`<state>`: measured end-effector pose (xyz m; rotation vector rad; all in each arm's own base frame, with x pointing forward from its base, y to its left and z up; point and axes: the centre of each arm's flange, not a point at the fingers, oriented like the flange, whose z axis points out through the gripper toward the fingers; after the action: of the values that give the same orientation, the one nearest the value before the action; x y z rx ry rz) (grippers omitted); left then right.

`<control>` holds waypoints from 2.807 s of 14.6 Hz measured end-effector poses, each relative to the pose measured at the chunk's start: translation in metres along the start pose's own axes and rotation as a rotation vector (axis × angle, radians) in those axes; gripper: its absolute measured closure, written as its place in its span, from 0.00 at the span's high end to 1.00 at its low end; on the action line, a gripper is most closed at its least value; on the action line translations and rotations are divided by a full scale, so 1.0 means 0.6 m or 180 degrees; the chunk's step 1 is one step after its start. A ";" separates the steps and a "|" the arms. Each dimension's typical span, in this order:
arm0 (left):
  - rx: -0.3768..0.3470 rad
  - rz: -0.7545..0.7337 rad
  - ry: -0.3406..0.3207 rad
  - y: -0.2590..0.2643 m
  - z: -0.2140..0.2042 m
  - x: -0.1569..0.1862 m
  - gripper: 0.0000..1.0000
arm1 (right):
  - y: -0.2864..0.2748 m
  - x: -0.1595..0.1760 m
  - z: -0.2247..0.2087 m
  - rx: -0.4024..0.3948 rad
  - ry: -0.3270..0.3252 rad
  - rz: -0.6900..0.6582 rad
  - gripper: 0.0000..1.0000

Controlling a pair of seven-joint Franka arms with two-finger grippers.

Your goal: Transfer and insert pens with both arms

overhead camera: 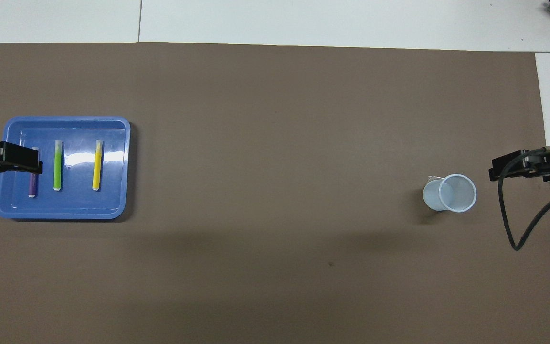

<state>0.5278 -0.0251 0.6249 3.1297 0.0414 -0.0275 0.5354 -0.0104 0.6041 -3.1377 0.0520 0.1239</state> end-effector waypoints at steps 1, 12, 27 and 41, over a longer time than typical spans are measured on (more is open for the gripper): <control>0.0000 -0.0002 0.0002 0.000 0.000 0.000 1.00 | 0.000 0.000 0.000 0.0000 0.0000 0.0000 1.00; -0.0004 -0.0047 0.0037 -0.013 -0.002 0.003 1.00 | 0.000 0.000 0.000 0.0000 0.0000 0.0000 1.00; -0.0006 -0.0079 0.0061 -0.016 0.005 0.006 1.00 | 0.000 0.000 0.000 0.0000 0.0000 0.0000 1.00; 0.0000 0.0032 -0.0024 -0.025 0.178 -0.021 1.00 | 0.000 0.000 0.000 0.0000 0.0000 0.0000 1.00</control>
<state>0.5129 -0.0119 0.5181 3.1296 0.0254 -0.0393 0.5354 -0.0104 0.6041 -3.1377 0.0520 0.1239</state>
